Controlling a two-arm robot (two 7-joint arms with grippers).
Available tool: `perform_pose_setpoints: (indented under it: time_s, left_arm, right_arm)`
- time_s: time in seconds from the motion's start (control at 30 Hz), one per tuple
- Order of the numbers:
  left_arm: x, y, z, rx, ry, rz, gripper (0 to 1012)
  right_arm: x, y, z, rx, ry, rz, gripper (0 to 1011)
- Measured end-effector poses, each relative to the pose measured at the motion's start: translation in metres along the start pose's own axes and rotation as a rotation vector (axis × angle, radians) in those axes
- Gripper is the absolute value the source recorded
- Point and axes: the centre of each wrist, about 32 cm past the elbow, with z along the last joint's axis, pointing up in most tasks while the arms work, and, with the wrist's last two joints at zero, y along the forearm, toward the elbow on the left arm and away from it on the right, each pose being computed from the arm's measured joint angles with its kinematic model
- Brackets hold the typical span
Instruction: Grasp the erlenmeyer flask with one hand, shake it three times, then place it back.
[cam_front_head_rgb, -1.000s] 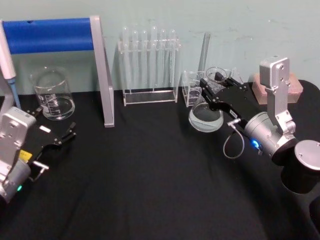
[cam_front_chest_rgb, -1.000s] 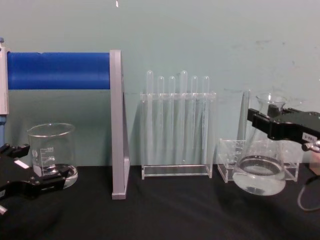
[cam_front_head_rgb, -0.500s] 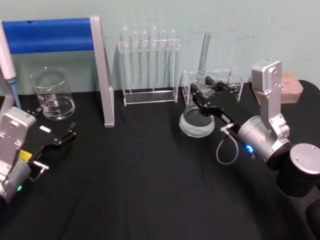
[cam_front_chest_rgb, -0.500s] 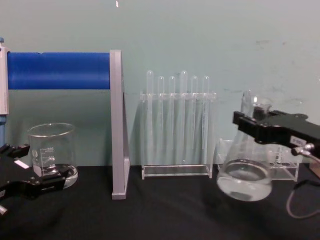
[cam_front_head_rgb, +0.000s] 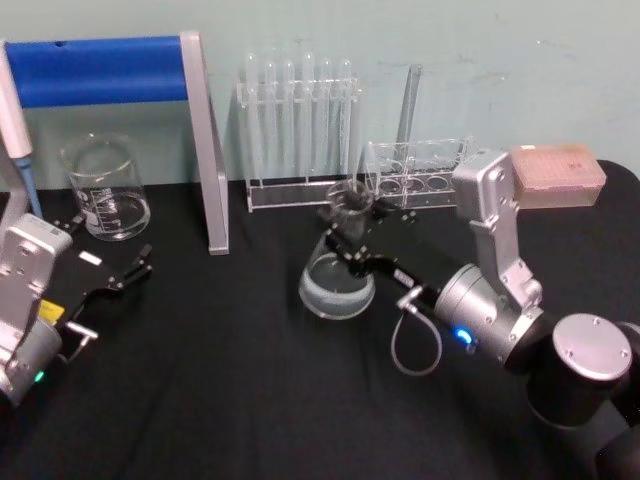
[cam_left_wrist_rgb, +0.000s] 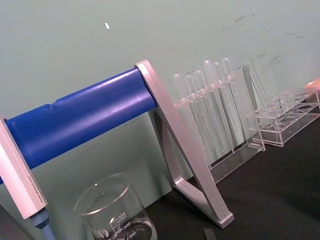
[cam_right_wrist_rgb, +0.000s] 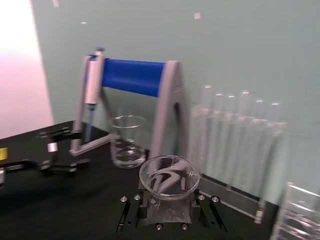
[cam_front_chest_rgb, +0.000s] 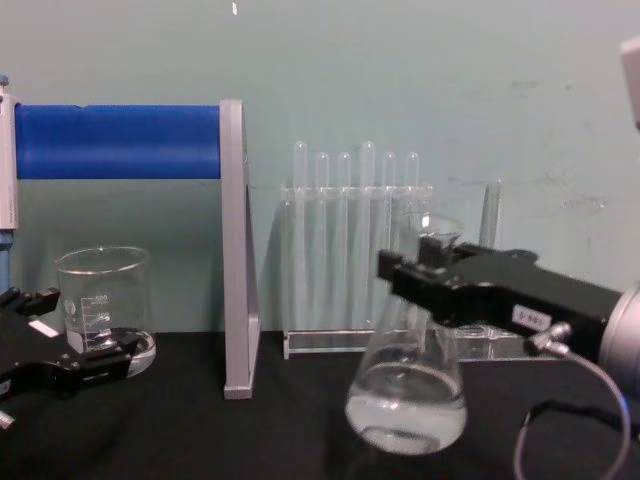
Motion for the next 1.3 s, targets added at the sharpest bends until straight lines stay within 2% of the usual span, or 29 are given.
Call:
perform_pose_setpoints:
  time_s: [0.37,0.77,0.97,1.13,1.27,1.3]
  left_arm:
    - [0.0000,0.0000,0.0000,0.000,0.000,0.000,1001]
    - [0.0000,0.0000,0.0000,0.000,0.000,0.000,1001]
    - [0.0000,0.0000,0.0000,0.000,0.000,0.000,1001]
    - [0.0000,0.0000,0.0000,0.000,0.000,0.000,1001]
    - [0.0000,0.0000,0.0000,0.000,0.000,0.000,1001]
    - [0.0000,0.0000,0.0000,0.000,0.000,0.000,1001]
  right_arm:
    - [-0.022,-0.005,0.000,-0.003,0.004,0.126,449]
    - [-0.031,-0.008,0.000,0.000,-0.001,0.186,450]
    - [-0.028,-0.007,0.000,0.000,-0.004,0.169,450]
    - [-0.018,-0.005,0.000,-0.001,-0.011,0.115,449]
    - [-0.005,-0.003,0.001,0.005,-0.019,0.052,449]
    - [-0.005,-0.003,0.001,0.005,-0.019,0.052,449]
